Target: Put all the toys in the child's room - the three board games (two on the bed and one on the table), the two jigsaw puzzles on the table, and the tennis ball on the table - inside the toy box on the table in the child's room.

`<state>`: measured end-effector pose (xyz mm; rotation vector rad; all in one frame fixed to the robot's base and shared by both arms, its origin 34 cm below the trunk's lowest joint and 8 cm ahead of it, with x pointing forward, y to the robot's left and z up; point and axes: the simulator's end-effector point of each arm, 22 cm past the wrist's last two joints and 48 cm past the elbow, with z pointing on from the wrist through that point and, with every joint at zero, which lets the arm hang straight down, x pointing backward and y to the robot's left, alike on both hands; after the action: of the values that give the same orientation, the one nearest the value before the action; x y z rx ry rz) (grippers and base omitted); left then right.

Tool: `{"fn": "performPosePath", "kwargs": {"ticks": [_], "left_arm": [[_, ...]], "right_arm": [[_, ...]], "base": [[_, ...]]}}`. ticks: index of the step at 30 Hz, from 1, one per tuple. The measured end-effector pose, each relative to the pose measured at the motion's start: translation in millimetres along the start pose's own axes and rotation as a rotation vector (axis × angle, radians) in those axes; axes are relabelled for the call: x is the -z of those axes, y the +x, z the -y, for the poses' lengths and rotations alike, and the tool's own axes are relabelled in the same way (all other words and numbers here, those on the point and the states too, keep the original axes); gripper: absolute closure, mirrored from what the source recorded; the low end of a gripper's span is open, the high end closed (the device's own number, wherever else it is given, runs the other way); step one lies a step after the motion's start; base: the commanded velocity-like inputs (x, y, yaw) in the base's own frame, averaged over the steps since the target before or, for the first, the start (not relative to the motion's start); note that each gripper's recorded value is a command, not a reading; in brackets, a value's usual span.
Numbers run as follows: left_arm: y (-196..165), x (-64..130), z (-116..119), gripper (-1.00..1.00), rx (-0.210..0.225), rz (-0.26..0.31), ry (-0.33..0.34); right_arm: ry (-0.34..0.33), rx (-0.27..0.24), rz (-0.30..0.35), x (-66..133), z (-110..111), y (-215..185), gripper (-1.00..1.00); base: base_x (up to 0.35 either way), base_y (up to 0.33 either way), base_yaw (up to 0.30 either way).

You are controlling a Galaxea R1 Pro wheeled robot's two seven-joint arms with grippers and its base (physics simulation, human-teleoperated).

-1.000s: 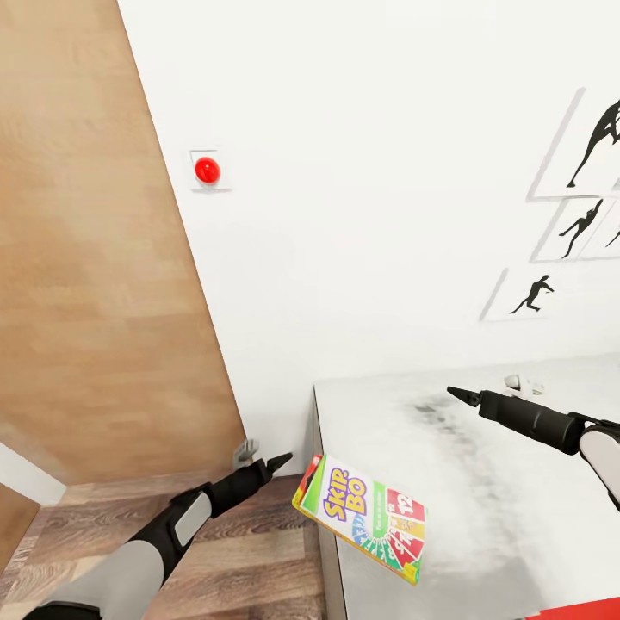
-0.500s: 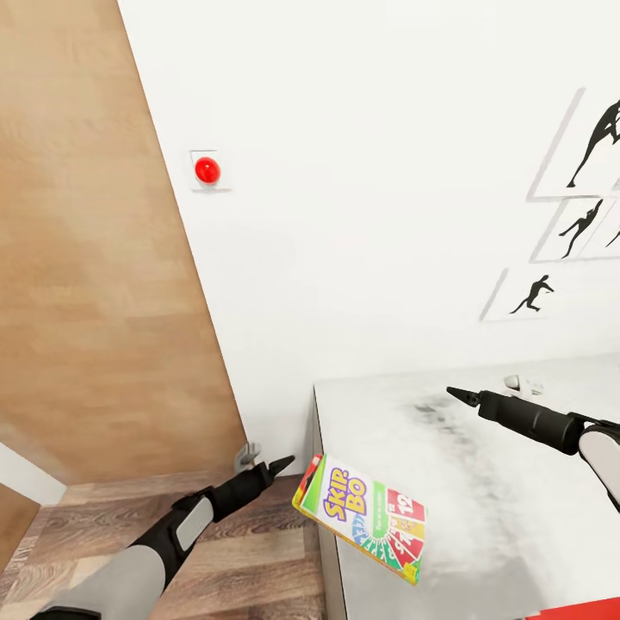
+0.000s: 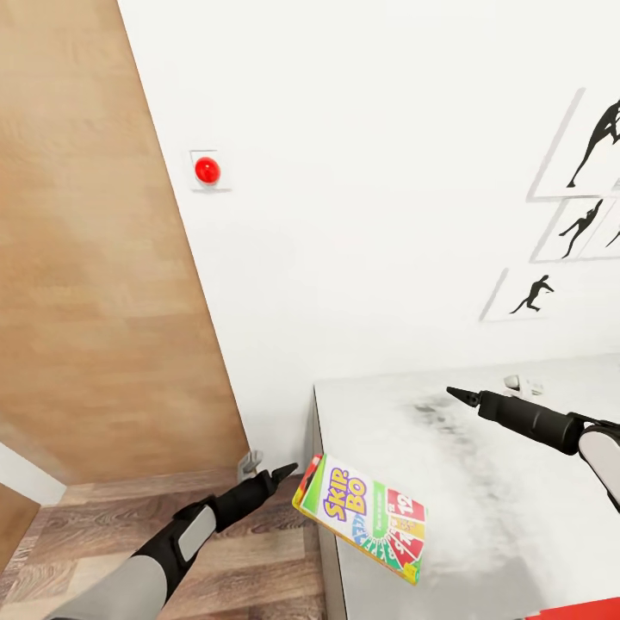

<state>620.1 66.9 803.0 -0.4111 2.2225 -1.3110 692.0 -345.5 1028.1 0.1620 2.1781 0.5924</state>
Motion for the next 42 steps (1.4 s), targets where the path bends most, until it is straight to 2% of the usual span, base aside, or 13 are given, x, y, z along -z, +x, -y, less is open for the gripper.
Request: {"fn": "performPosePath", "kwargs": {"ticks": [21,42], "left_arm": [[22,0.2,-1,-1.00,0.024,-0.014,0.005],[27,0.8,-2,-1.00,0.030,-0.016,0.002]], "right_arm": [[0.000,0.000,0.000,0.0,0,0,-1.00],[-0.001,-0.002,-0.001,0.0,0,0,-1.00]], "base": [[0.000,0.000,0.000],[0.000,0.000,-0.040]]}}
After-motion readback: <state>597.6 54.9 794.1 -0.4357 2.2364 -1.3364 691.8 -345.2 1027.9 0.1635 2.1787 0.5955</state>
